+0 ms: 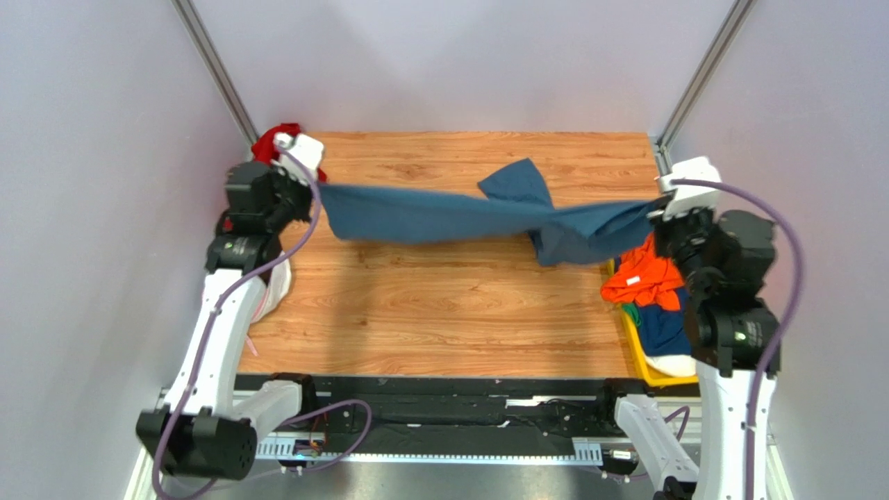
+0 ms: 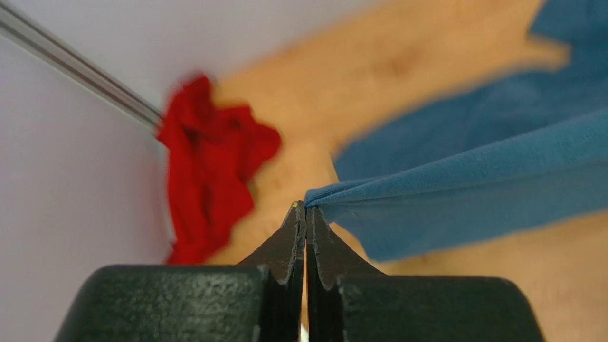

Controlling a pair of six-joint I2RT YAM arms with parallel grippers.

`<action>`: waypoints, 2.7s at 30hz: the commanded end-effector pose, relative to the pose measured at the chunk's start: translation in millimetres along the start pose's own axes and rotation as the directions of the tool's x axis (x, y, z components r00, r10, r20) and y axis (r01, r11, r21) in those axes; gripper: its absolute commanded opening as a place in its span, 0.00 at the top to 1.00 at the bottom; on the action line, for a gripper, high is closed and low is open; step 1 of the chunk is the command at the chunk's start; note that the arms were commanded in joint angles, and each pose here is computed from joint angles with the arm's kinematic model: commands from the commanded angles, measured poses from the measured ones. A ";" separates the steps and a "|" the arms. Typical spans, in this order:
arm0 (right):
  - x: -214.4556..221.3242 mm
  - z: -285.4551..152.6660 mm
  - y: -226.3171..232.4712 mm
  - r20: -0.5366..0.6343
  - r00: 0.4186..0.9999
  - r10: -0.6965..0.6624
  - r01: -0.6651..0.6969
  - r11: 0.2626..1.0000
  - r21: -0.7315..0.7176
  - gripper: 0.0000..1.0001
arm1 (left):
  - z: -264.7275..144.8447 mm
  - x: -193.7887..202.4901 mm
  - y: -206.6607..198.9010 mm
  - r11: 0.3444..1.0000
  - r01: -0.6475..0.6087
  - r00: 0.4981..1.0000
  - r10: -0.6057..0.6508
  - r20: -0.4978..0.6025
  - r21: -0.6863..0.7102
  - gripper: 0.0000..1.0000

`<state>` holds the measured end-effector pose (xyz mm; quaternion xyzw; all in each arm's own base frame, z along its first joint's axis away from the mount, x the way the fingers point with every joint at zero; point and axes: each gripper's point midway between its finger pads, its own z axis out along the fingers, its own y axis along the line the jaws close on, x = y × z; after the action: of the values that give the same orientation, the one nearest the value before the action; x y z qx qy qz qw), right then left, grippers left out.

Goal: Fold and stack the t-shirts
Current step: Flatten out the tshirt

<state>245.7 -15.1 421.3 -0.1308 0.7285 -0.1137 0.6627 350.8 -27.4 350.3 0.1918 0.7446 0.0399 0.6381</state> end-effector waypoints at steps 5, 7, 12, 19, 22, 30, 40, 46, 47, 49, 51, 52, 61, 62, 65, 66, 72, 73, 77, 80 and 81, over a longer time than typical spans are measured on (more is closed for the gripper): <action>122.1 -32.0 77.7 -0.300 0.948 -0.109 -0.002 0.938 -0.347 1.00 | -19.7 141.1 -54.0 0.927 -0.152 0.896 0.276 -0.348 0.344 1.00; 131.5 -45.7 86.4 -0.333 0.932 -0.144 -0.004 0.913 -0.407 1.00 | -32.8 149.8 -58.8 0.902 -0.169 0.871 0.326 -0.368 0.397 1.00; 153.1 -67.4 98.4 -0.398 0.884 -0.244 0.001 0.853 -0.523 1.00 | -62.4 159.7 -66.4 0.851 -0.173 0.821 0.403 -0.405 0.496 1.00; 185.5 -80.2 110.9 -0.459 0.836 -0.301 -0.032 0.809 -0.587 1.00 | -90.3 194.3 -75.9 0.793 -0.124 0.728 0.482 -0.489 0.597 1.00; 200.3 -83.7 113.8 -0.487 0.810 -0.328 -0.041 0.795 -0.605 1.00 | -99.6 207.7 -79.4 0.776 -0.098 0.694 0.502 -0.516 0.624 1.00; 233.3 -95.3 120.8 -0.545 0.744 -0.387 -0.076 0.761 -0.644 1.00 | -132.2 249.3 -93.7 0.725 0.023 0.584 0.549 -0.598 0.688 1.00; 254.1 -107.2 128.1 -0.575 0.700 -0.424 -0.115 0.728 -0.676 0.84 | -157.9 277.8 -98.6 0.707 0.082 0.496 0.582 -0.644 0.702 0.96; 256.7 -110.8 131.2 -0.577 0.693 -0.434 -0.131 0.710 -0.692 0.34 | -156.2 280.3 -100.9 0.711 0.084 0.505 0.574 -0.645 0.699 0.76; 256.8 -111.2 130.9 -0.578 0.690 -0.436 -0.131 0.709 -0.692 0.32 | -155.5 280.5 -100.9 0.711 0.085 0.504 0.573 -0.646 0.698 0.75; 254.0 -107.1 130.6 -0.568 0.702 -0.430 -0.122 0.713 -0.691 0.30 | -151.6 277.0 -100.5 0.713 0.086 0.512 0.568 -0.644 0.696 0.72; 246.0 -95.0 127.3 -0.544 0.730 -0.414 -0.090 0.731 -0.677 0.28 | -144.2 266.5 -99.2 0.717 0.073 0.540 0.556 -0.631 0.694 0.70; 242.1 -89.0 126.0 -0.539 0.742 -0.399 -0.082 0.743 -0.664 0.24 | -141.1 262.0 -98.6 0.718 0.066 0.553 0.552 -0.625 0.693 0.64; 178.2 65.0 95.1 -0.433 0.894 -0.115 -0.075 0.915 -0.397 0.21 | -12.9 146.9 -79.3 0.860 -0.019 0.866 0.269 -0.421 0.511 0.54; 183.0 84.6 98.2 -0.464 0.883 -0.074 -0.123 0.917 -0.380 0.21 | 7.1 122.8 -72.7 0.873 -0.033 0.901 0.237 -0.363 0.487 0.54; 173.6 140.1 99.7 -0.455 0.889 -0.045 -0.141 0.919 -0.368 0.22 | 50.7 106.0 -65.2 0.892 0.039 0.913 0.151 -0.379 0.450 0.54; 170.5 154.5 99.3 -0.457 0.889 -0.035 -0.147 0.922 -0.358 0.23 | 66.4 117.6 -66.9 0.887 0.069 0.898 0.144 -0.416 0.456 0.55; 176.3 243.0 124.4 -0.511 0.859 -0.028 -0.206 0.896 -0.394 0.34 | 118.2 129.0 -63.0 0.887 0.114 0.876 0.122 -0.466 0.448 0.58; 164.2 257.1 122.9 -0.487 0.873 -0.021 -0.201 0.895 -0.399 0.37 | 121.7 131.9 -63.1 0.886 0.117 0.873 0.124 -0.472 0.449 0.58; 202.6 292.4 146.3 -0.548 0.836 -0.028 -0.254 0.866 -0.432 0.41 | 131.6 148.2 -66.4 0.880 0.121 0.857 0.141 -0.495 0.460 0.59; 220.3 308.6 160.4 -0.572 0.819 -0.039 -0.277 0.847 -0.454 0.41 | 134.6 160.2 -69.5 0.871 0.110 0.842 0.174 -0.510 0.479 0.59; 225.8 311.9 163.6 -0.580 0.813 -0.043 -0.281 0.844 -0.457 0.41 | 137.1 166.2 -71.8 0.868 0.109 0.834 0.185 -0.520 0.484 0.59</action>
<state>509.6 51.2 128.7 -0.2179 0.9068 0.0755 0.3528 436.3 -58.6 139.7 0.3317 0.8860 -0.0892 0.3114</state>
